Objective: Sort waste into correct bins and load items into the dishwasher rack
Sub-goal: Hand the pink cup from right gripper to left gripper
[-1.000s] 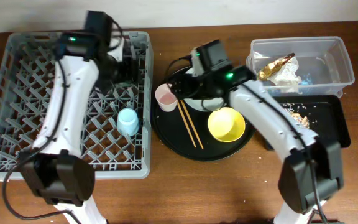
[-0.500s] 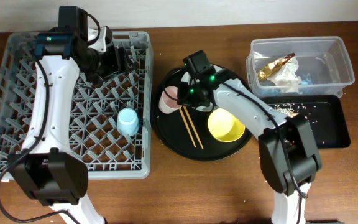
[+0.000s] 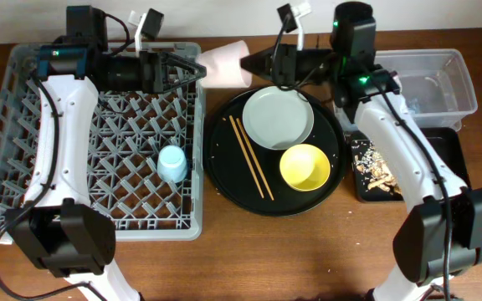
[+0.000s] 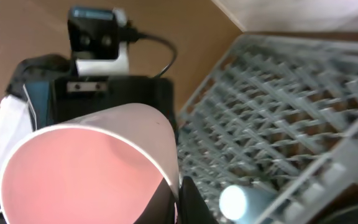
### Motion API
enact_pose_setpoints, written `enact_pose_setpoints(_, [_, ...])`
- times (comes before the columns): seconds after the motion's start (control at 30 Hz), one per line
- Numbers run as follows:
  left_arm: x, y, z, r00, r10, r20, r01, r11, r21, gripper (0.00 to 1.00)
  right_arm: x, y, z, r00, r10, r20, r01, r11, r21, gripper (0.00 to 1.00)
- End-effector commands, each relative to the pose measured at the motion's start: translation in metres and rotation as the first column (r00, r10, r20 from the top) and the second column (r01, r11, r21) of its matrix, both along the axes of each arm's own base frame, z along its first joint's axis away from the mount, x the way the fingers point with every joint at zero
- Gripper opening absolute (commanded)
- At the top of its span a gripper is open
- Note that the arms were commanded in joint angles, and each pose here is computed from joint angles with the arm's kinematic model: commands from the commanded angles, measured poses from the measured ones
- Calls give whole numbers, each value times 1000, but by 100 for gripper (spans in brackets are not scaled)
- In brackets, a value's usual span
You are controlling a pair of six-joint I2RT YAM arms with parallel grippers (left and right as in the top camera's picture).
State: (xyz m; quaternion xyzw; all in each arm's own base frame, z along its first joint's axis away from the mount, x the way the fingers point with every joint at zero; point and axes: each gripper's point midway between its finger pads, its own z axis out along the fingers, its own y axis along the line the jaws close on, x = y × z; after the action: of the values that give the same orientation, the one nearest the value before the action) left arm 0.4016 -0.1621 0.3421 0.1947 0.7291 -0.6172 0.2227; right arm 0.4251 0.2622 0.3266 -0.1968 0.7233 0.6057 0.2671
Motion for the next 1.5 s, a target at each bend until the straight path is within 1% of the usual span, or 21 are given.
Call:
enact_pose_setpoints(0.0, [-9,0,22,996,-34,77,39,997,-68,99,-26,23,16,994,112,20,-112,993,37,4])
enact_pose_setpoints(0.13, [-11,-1,27,996,-46,79,54,994,-96,99,-30,42,24,991,115,74,-119,992,44,4])
enact_pose_setpoints(0.2, [-11,-1,27,996,-47,79,54,994,-97,89,-27,42,22,993,97,71,-100,994,39,4])
enact_pose_setpoints(0.23, [-11,-1,27,996,-47,78,54,994,-97,78,-25,42,21,994,88,70,-91,995,37,4])
enact_pose_setpoints(0.27, [-11,-1,27,996,-47,77,55,994,-98,76,-21,41,20,995,70,70,-72,997,34,4])
enact_pose_setpoints(0.3, [-12,-1,28,996,-52,79,60,992,-107,77,-16,41,19,997,37,72,-39,999,27,4])
enact_pose_setpoints(0.37, [-14,-1,31,995,-58,79,68,990,-123,94,-8,40,20,996,-2,86,0,1000,24,4])
enact_pose_setpoints(0.43, [-14,-1,31,996,-58,69,67,990,-125,99,-5,40,24,993,-20,114,17,999,31,4])
enact_pose_setpoints(0.5, [-15,-2,31,996,-60,70,69,990,-124,99,0,39,31,990,-44,131,38,998,48,4])
enact_pose_setpoints(0.6, [-15,-2,31,996,-61,70,69,990,-124,89,7,40,21,991,-60,116,56,998,41,4])
enact_pose_setpoints(0.73, [-15,-2,31,996,-61,71,69,990,-124,89,7,46,7,997,-32,70,30,999,35,4])
enact_pose_setpoints(0.77, [-15,-2,31,995,-61,73,69,990,-124,82,5,46,8,997,-19,69,17,999,37,4])
enact_pose_setpoints(0.9, [-14,-2,31,995,-60,80,69,990,-123,84,-1,47,8,998,15,64,-18,999,41,4])
enact_pose_setpoints(0.97, [-14,-1,31,995,-58,80,68,990,-123,94,-2,48,8,998,20,64,-23,999,42,4])
enact_pose_setpoints(1.03, [-14,-1,31,995,-58,80,68,990,-123,96,-6,50,9,997,40,64,-43,998,44,4])
enact_pose_setpoints(1.23, [-14,-1,31,995,-58,80,68,990,-123,95,-11,51,13,994,72,87,-77,995,56,4])
enact_pose_setpoints(1.33, [-14,-1,31,995,-58,81,68,990,-123,89,-11,51,13,994,72,88,-77,995,56,4])
enact_pose_setpoints(1.37, [-14,-1,31,995,-58,81,68,990,-123,79,-11,51,13,994,71,88,-76,996,56,4])
enact_pose_setpoints(1.4, [-14,-1,31,995,-58,80,68,990,-123,70,-10,51,13,994,68,88,-73,996,55,9])
enact_pose_setpoints(1.43, [-14,-1,31,995,-58,81,68,990,-123,64,-10,51,13,994,68,88,-73,996,55,29])
enact_pose_setpoints(1.47, [-13,-1,30,995,-56,81,66,991,-119,60,-10,51,13,994,69,88,-74,996,55,33])
